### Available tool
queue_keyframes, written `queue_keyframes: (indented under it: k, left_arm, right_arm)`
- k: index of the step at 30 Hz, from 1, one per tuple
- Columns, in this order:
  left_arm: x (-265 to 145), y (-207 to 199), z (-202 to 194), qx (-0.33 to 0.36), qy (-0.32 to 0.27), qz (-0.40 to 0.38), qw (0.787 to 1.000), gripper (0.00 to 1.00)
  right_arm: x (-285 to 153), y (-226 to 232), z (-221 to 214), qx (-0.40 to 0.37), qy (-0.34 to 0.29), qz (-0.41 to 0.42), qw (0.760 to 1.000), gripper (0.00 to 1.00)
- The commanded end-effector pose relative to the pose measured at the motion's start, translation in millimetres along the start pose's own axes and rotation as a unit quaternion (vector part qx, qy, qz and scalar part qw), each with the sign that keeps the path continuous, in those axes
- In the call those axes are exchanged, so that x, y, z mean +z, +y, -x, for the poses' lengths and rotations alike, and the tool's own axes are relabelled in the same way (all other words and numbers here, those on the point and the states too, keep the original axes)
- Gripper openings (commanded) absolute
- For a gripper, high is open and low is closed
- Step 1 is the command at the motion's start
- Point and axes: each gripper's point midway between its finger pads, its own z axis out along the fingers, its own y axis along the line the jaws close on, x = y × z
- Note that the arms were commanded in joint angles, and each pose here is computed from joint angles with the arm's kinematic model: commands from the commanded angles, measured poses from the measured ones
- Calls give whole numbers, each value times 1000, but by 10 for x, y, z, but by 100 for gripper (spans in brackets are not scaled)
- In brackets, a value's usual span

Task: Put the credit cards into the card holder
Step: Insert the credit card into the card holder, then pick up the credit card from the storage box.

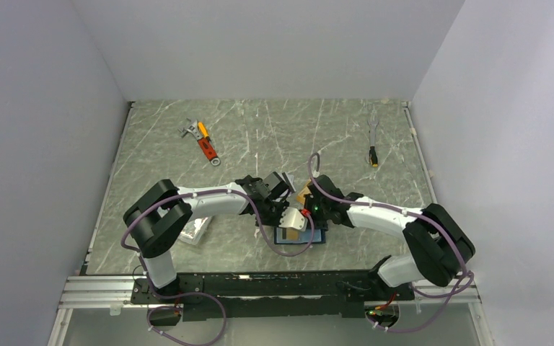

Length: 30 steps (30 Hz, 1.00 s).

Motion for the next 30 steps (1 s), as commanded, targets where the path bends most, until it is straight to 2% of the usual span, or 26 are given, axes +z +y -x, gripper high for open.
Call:
queue_keyframes:
  k: [1, 8, 14, 22, 24, 30]
  left_arm:
    - [-22, -16, -79, 11, 14, 6, 1000, 7]
    - [-41, -15, -83, 13, 15, 9, 1000, 7]
    - [-56, 13, -49, 11, 11, 11, 1000, 7]
    - [-91, 80, -5, 2, 12, 18, 1000, 7]
    - [-120, 89, -5, -1, 11, 21, 1000, 7]
    - [-274, 144, -26, -33, 12, 15, 999, 8]
  right_arm:
    - [-86, 76, 221, -9, -26, 2, 1000, 0]
    - [14, 68, 314, -11, -27, -6, 1000, 0]
    - [95, 252, 275, -15, -16, 25, 999, 0]
    - [-26, 212, 250, -18, -23, 12, 1000, 0]
    - [-113, 161, 306, -13, -36, 7, 999, 5]
    - [-427, 151, 523, -12, -80, 4, 997, 32]
